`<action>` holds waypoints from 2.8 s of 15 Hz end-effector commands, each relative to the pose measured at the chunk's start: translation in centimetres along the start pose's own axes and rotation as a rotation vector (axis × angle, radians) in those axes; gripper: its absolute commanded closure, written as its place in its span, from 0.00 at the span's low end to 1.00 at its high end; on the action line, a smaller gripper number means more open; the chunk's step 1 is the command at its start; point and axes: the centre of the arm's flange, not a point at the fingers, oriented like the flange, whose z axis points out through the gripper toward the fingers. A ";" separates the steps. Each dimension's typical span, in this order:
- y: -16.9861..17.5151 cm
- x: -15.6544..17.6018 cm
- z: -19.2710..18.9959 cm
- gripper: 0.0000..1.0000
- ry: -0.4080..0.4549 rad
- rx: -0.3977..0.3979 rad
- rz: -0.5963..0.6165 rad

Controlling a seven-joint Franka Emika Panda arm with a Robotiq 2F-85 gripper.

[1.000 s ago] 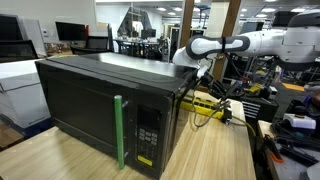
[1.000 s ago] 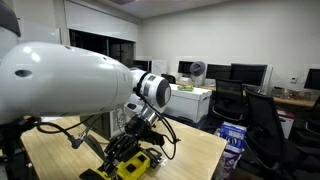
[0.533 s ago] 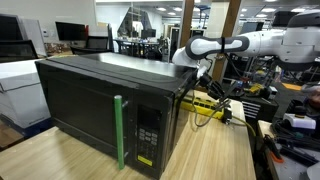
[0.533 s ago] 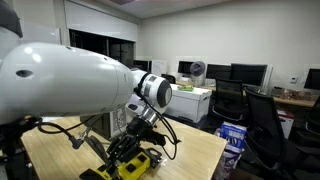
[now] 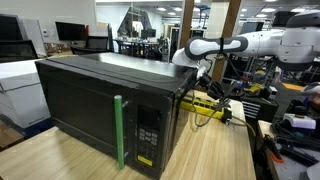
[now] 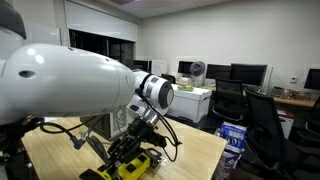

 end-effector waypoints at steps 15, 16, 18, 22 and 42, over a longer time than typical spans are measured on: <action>-6.4 -5.5 -0.3 0.93 0.128 -0.109 -0.019; -6.5 -5.6 -0.2 0.93 0.137 -0.116 -0.017; -6.7 -5.9 0.0 0.93 0.159 -0.131 -0.013; -7.1 -6.6 -0.1 0.93 0.185 -0.161 -0.006; -9.9 -7.3 -0.3 0.93 0.242 -0.201 -0.044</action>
